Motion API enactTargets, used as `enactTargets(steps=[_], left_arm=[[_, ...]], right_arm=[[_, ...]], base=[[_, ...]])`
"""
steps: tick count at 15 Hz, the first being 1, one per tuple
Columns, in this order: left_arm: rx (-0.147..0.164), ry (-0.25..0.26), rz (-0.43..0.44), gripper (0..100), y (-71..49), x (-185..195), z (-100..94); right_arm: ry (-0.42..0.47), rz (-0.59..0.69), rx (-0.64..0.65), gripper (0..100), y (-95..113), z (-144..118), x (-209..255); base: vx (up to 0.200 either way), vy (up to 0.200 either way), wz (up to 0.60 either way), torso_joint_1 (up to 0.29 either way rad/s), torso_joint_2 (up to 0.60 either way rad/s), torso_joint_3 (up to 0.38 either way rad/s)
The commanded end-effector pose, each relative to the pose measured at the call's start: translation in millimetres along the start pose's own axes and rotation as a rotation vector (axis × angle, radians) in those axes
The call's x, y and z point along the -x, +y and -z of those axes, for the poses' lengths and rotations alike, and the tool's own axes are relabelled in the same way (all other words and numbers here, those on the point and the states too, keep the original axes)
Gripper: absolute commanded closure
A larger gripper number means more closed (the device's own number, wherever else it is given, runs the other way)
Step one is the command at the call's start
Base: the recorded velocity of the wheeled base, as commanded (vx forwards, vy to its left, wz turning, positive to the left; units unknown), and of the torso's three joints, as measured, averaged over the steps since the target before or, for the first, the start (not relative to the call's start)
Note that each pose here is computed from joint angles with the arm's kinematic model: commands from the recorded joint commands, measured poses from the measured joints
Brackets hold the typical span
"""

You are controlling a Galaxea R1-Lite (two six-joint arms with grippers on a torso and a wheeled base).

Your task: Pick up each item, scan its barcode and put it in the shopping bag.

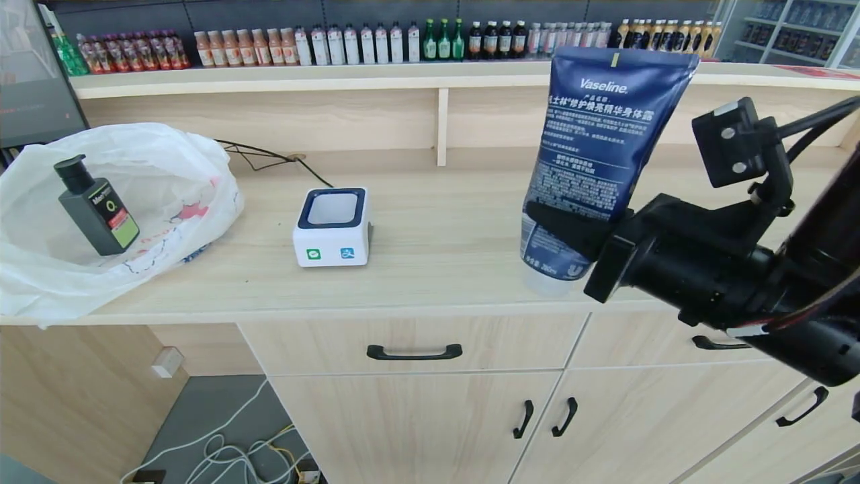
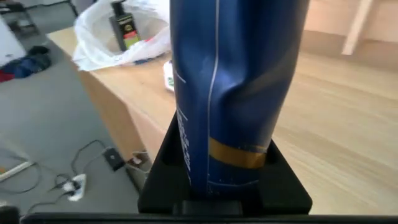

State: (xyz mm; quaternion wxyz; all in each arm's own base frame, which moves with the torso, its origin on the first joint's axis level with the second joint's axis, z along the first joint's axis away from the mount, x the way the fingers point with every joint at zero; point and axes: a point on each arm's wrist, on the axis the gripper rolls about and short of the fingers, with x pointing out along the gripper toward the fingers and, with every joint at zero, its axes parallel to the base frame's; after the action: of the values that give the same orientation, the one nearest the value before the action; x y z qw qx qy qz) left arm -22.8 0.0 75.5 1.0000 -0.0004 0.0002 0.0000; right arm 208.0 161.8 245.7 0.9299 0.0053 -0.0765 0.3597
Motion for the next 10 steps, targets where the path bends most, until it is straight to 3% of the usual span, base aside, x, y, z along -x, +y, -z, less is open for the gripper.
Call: enactTargets(steps=[1, 5, 10], left_arm=[[0.001, 0.000, 0.002, 0, 0.0, 0.0, 0.0], [0.001, 0.000, 0.000, 0, 0.0, 0.0, 0.0], [0.001, 0.000, 0.000, 0, 0.0, 0.0, 0.0]], right_arm=[[0.003, 0.117, 0.067, 100, -0.2, -1.4, -5.4], [-0.031, 0.283, 0.184, 100, -1.9, -13.1, 11.2], [-0.077, 0.423, 0.193, 100, -2.1, -9.2, 22.2]], base=[[0.000, 0.000, 0.00, 0.000, 0.00, 0.000], [0.000, 0.000, 0.00, 0.000, 0.00, 0.000], [0.000, 0.000, 0.00, 0.000, 0.00, 0.000]])
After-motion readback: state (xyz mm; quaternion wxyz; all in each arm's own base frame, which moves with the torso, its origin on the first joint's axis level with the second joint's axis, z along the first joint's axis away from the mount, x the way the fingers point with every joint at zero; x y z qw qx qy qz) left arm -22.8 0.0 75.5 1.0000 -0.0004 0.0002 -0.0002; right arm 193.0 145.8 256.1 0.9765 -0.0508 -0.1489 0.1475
